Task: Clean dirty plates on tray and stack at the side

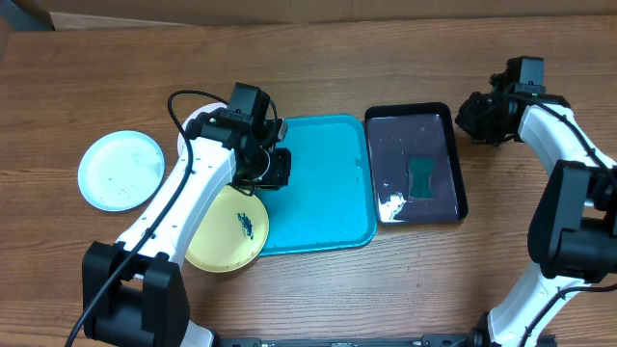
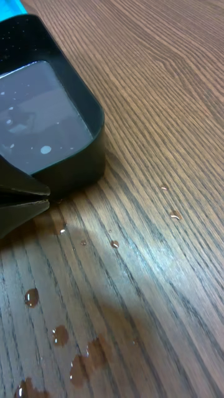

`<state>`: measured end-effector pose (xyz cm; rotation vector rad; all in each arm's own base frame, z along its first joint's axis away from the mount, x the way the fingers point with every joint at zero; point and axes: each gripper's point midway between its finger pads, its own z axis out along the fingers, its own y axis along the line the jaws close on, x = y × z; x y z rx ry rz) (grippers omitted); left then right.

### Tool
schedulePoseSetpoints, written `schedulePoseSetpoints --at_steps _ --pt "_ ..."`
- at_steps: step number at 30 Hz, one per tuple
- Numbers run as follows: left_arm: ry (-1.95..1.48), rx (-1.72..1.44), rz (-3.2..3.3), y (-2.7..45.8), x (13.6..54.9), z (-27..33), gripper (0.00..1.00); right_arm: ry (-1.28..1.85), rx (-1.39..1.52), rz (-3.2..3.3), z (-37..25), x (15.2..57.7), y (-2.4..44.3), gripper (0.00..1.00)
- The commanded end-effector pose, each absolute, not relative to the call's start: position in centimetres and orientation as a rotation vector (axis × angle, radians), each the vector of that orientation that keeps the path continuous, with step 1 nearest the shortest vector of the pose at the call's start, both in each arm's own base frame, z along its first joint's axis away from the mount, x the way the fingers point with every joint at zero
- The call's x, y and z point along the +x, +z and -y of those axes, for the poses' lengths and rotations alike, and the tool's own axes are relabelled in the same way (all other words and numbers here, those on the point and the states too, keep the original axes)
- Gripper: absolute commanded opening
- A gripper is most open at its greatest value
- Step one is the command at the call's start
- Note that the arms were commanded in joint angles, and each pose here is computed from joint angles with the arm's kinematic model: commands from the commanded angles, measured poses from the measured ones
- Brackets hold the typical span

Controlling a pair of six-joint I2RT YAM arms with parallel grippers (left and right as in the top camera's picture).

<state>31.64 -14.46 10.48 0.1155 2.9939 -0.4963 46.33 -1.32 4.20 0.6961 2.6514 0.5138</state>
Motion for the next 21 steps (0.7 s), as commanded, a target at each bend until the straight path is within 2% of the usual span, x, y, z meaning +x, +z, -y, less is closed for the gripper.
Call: schedulePoseSetpoints --at_steps 1,17,20,21 --pt "-0.482 0.099 -2.982 10.8 31.6 14.3 0.05 0.501 0.682 -2.644 0.9 47.0 4.5 0.04" --pt "-0.482 0.099 -2.982 10.8 31.6 14.3 0.05 0.514 0.662 -2.680 0.0 46.5 4.6 0.04" --pt "-0.480 0.097 -2.988 10.8 31.4 14.2 0.05 0.505 0.642 -2.662 1.0 46.9 7.0 0.22" --pt "-0.479 0.096 -2.990 10.8 31.4 14.2 0.06 0.497 0.623 -2.662 1.3 47.0 8.1 0.32"
